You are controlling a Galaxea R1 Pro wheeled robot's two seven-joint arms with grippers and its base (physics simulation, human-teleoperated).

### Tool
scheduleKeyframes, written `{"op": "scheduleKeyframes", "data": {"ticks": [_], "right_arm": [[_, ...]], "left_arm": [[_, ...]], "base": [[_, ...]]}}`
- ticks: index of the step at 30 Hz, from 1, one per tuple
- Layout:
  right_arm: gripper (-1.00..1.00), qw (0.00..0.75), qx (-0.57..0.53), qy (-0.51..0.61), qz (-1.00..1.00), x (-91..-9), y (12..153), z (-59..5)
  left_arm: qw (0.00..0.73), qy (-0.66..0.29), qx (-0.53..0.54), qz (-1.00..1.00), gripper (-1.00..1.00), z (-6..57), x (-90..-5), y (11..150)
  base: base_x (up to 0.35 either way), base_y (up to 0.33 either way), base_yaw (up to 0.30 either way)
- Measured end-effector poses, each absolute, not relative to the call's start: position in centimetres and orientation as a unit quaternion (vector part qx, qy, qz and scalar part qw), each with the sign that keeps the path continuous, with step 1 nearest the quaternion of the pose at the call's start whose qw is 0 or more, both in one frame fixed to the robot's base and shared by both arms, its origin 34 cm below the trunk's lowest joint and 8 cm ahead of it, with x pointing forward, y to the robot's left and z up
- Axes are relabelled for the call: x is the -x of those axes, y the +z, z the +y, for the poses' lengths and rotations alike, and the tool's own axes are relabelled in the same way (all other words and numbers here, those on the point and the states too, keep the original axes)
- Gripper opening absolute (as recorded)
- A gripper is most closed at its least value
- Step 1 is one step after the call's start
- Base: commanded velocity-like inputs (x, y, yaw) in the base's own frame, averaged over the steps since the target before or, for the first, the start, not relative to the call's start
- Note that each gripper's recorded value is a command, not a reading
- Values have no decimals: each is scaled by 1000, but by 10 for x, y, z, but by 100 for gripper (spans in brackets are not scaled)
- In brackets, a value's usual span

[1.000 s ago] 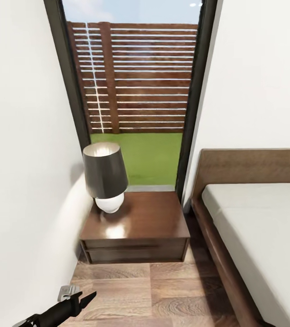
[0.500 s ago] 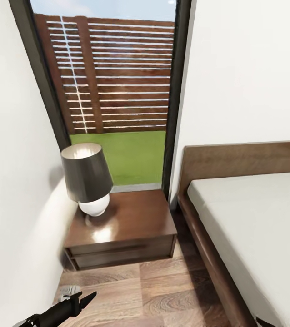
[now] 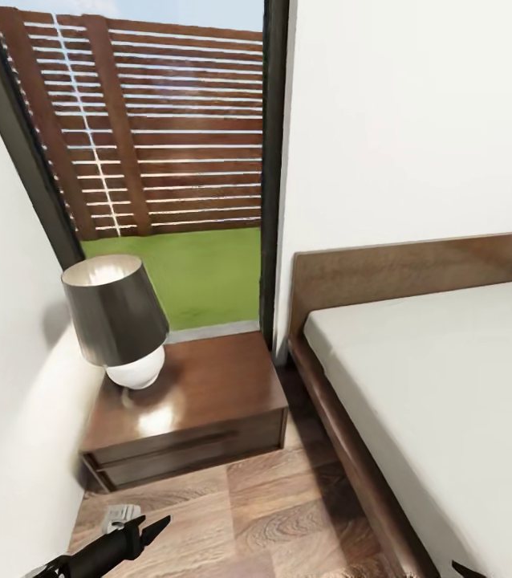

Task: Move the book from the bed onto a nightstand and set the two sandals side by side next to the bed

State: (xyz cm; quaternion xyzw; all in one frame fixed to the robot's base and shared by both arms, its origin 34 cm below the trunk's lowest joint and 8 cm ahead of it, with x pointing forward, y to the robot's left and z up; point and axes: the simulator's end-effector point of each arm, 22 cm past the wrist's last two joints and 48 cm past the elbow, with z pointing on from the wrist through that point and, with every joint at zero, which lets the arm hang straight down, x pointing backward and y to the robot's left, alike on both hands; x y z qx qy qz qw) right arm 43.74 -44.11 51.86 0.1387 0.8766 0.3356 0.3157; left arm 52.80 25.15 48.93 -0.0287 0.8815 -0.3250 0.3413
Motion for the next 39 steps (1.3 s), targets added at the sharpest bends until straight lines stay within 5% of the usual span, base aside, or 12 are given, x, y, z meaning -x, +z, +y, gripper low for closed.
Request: {"op": "scheduleKeyframes", "data": {"ticks": [39], "right_arm": [[100, 304, -144, 334, 880, -432, 510, -441]], "left_arm": [[328, -324, 34, 887, 100, 252, -520, 477]], "base": [[0, 0, -239]]}}
